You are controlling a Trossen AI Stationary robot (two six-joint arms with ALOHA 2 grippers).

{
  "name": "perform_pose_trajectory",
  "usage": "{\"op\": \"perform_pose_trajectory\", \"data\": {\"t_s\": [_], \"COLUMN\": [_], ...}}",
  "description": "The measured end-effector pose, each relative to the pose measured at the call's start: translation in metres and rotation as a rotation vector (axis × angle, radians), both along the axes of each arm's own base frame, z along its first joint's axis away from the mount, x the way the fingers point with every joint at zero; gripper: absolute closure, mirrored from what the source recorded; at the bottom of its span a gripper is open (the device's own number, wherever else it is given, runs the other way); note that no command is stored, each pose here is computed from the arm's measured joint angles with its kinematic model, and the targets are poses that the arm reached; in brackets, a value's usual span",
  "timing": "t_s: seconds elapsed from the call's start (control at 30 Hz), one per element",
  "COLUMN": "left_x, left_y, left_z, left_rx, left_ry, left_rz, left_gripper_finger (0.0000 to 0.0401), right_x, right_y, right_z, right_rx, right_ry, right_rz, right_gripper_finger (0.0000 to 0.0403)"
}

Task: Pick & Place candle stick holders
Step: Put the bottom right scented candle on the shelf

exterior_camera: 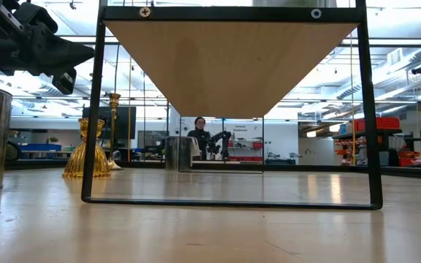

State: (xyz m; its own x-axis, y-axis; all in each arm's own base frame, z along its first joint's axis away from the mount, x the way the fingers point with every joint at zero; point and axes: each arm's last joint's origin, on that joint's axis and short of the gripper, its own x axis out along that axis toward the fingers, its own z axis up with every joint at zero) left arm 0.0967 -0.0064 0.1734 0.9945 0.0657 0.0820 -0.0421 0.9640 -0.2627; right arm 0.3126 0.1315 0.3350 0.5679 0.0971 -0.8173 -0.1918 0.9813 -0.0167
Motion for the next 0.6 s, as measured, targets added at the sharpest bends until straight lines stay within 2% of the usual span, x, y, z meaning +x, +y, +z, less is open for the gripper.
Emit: {"op": "perform_pose_trajectory", "data": {"t_s": [0.6], "left_x": [0.0], "left_y": [0.0], "left_z": [0.0], "left_rx": [0.0], "left_ry": [0.0], "left_rz": [0.0], "left_gripper_finger": [0.0391], "right_x": [0.0022], "right_y": [0.0013], "right_z": [0.0015], "right_rx": [0.005], "right_ry": [-0.026], "right_rz": [0.038], "right_gripper_finger": [0.0035]}}
